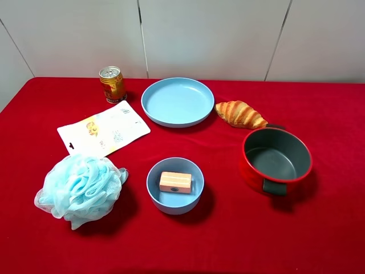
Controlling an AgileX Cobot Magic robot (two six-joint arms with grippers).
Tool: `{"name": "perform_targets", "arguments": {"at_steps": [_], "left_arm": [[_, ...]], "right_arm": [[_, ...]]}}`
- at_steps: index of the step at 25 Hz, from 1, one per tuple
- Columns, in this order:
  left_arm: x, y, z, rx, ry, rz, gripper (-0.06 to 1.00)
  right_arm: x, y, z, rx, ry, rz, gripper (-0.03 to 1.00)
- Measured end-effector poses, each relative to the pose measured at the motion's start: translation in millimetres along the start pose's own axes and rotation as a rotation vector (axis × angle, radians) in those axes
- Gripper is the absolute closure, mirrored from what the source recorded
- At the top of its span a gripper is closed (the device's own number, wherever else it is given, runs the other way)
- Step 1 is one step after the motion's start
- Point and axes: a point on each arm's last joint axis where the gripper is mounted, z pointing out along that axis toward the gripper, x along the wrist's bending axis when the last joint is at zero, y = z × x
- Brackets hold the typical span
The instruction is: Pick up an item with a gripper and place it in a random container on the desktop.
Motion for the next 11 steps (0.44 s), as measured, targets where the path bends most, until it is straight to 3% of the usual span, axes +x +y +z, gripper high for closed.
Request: {"name": "perform_targets", "arguments": {"at_steps": [11], "left_arm": [[0.0,0.0,0.0,0.000,0.000,0.001,0.02]], "right_arm": [[0.2,0.0,0.0,0.000,0.003,0.002,0.28]]}}
